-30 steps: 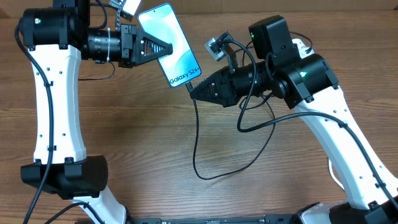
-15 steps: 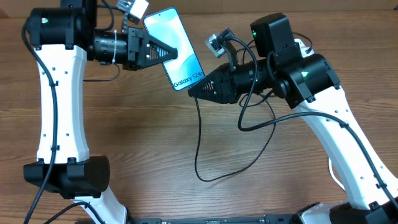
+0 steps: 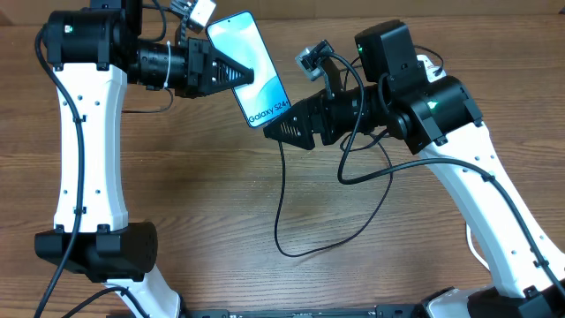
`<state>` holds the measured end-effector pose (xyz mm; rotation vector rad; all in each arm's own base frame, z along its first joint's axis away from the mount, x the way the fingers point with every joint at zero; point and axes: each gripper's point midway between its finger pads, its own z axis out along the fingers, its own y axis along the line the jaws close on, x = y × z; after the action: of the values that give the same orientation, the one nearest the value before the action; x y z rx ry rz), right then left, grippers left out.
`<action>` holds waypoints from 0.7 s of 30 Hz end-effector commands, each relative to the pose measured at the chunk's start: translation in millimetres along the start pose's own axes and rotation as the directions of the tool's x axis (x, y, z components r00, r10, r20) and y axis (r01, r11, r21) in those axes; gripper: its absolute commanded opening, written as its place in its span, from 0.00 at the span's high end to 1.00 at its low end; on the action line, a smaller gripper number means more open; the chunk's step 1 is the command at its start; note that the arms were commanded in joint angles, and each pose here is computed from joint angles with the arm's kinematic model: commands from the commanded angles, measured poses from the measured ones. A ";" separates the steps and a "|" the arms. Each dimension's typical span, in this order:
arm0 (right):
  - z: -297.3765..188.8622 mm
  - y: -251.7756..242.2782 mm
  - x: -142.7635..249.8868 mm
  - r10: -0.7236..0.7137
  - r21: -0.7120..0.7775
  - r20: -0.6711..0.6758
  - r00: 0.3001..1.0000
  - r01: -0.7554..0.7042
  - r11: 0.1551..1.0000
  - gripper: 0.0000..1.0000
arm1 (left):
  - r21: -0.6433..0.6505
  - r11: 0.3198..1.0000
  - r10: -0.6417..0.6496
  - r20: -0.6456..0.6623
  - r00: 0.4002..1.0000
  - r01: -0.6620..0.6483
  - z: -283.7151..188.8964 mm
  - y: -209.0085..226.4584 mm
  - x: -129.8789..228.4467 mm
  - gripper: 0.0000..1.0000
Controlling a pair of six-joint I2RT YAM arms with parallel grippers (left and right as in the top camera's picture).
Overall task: Plug charger to phone and switch on socket
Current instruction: 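Lower the phone flat onto the table with the left gripper, releasing the plug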
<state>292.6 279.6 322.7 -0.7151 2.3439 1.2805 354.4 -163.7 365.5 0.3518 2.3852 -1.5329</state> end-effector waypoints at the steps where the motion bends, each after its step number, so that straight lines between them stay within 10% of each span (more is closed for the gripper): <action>1: -11.8 -29.0 -9.6 0.063 0.200 0.065 0.996 -0.075 0.977 0.21 | -0.039 0.999 0.012 0.008 1.000 -0.012 -2.1 -0.4 0.1 0.96; 5: -29.6 -70.4 -12.7 0.180 0.387 0.161 0.970 -0.230 0.893 0.00 | -0.159 0.986 -0.044 -0.025 0.999 0.040 -0.7 24.9 7.4 0.96; 21: -95.7 -138.3 -11.0 0.289 0.500 0.305 0.907 -0.411 0.762 0.00 | -0.412 0.908 -0.204 -0.275 0.939 0.077 67.5 148.9 26.3 0.96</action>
<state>370.5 148.7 275.2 0.0207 2.5845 0.6946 388.9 -155.8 221.1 0.2802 2.9095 -1.1228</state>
